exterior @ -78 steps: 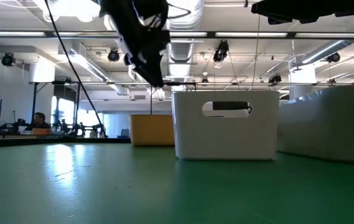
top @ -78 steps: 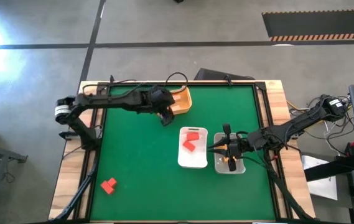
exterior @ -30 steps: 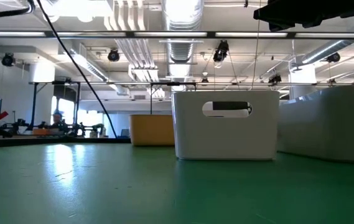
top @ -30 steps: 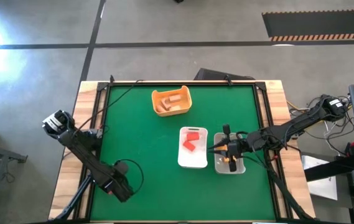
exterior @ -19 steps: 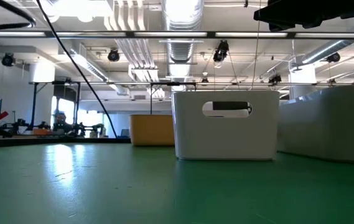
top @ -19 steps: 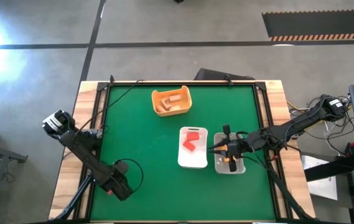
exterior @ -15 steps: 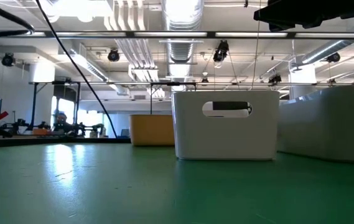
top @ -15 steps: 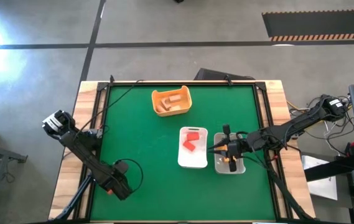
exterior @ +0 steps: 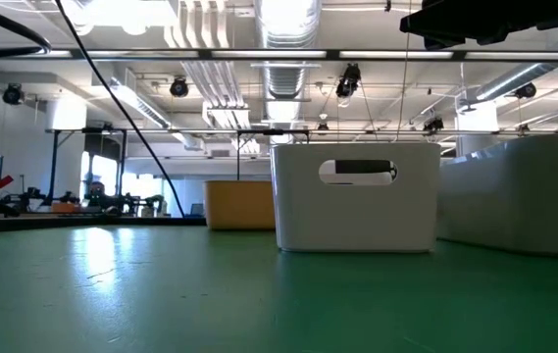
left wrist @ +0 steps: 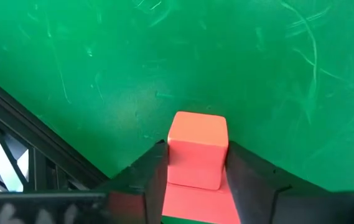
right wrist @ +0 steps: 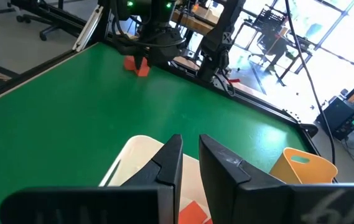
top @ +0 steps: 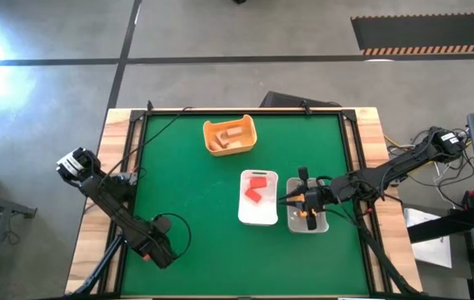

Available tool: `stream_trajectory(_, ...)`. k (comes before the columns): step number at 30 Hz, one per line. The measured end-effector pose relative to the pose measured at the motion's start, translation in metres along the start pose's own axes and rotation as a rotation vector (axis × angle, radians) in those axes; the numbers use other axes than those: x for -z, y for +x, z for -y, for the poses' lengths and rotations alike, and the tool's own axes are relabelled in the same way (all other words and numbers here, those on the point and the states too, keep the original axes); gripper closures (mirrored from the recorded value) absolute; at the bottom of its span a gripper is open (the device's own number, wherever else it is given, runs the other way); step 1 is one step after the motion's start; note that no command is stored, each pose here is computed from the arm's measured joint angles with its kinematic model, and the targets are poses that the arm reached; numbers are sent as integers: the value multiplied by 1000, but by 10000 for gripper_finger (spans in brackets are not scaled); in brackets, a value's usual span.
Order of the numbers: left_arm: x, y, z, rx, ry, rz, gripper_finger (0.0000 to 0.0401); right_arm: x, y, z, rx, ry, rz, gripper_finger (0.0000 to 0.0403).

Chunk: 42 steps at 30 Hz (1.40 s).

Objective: Sort & place blocks by color
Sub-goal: Put the red block into the white bin

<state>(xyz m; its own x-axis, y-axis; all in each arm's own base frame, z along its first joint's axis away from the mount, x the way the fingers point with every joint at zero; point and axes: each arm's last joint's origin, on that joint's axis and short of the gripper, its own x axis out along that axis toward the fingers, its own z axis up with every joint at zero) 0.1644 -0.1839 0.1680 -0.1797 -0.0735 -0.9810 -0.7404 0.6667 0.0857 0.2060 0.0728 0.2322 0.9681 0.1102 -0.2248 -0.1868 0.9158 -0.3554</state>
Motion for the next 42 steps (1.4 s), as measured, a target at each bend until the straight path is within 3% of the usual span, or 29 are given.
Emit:
stream_trajectory(7, -3, -7, 5, 38, 2, 81, 287, 0, 0, 0, 0, 0, 0, 360)
stream_trajectory(15, -22, -48, 25, 168, 114, 520, 283, 0, 0, 0, 0, -12, 0, 360)
stream_trajectory(24, -67, -125, 68, 379, 592, 1140, 283, -4, 6, -2, -28, -94, 74, 360)
stream_trajectory(28, -93, -149, 73, 403, 764, 1314, 283, -3, 10, -4, -23, -129, 74, 360)
stream_trajectory(33, -138, -150, 64, 251, 796, 1372, 283, -6, 5, -1, -14, -115, 84, 360)
stream_trajectory(38, -190, -127, 63, 134, 724, 1327, 283, -13, -7, 5, 14, -89, 119, 360)
stream_trajectory(42, -216, -102, 67, 77, 720, 1253, 283, -14, -15, 8, 19, -49, 109, 360)
